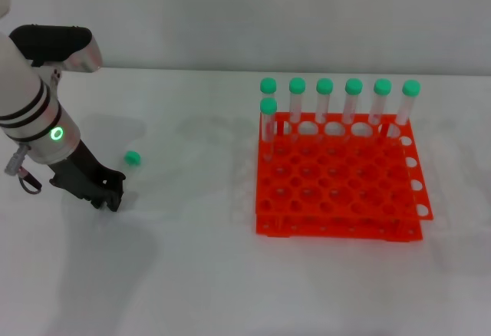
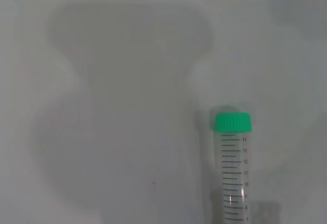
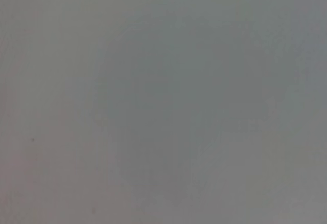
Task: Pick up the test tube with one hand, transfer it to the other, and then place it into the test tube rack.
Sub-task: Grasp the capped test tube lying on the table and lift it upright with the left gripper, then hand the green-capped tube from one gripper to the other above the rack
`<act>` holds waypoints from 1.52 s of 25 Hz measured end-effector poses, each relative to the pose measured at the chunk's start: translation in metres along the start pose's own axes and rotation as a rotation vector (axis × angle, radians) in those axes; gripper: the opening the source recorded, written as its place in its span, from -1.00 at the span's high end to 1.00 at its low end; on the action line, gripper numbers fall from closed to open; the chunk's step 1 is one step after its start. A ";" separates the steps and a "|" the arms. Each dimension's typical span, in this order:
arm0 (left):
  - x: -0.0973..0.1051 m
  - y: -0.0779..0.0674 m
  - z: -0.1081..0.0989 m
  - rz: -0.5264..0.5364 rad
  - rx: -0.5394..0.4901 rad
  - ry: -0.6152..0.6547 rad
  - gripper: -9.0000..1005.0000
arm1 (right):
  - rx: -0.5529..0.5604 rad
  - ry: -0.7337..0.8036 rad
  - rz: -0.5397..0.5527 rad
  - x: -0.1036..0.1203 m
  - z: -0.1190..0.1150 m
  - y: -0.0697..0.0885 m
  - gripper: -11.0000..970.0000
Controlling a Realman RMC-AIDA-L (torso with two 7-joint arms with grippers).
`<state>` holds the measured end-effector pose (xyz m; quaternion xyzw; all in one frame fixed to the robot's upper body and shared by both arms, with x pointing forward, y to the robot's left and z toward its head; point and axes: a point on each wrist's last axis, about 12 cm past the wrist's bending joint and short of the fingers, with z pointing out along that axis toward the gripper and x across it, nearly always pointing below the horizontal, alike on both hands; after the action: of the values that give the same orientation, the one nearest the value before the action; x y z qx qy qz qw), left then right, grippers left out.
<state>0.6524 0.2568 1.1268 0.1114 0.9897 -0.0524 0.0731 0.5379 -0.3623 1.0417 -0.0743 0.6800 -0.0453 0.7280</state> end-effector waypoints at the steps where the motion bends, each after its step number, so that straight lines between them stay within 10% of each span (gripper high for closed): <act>1: 0.000 0.000 0.000 0.001 -0.001 -0.002 0.59 | -0.001 -0.001 0.000 0.000 0.000 0.000 -0.51; 9: -0.013 0.009 -0.015 0.016 0.013 -0.088 0.60 | -0.030 -0.009 0.027 -0.002 0.001 0.002 -0.51; 19: -0.027 -0.006 -0.025 0.339 0.174 -0.419 0.60 | -0.233 -0.066 0.077 -0.014 -0.013 0.003 -0.51; 38: 0.050 -0.009 -0.053 0.909 0.622 -0.808 0.60 | -0.889 -0.053 0.396 -0.054 -0.024 0.040 -0.51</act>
<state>0.5951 0.2653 1.1719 0.5037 0.6785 -0.3357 0.4162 0.5087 -0.3153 1.0869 -0.2482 0.6159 0.3909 0.6374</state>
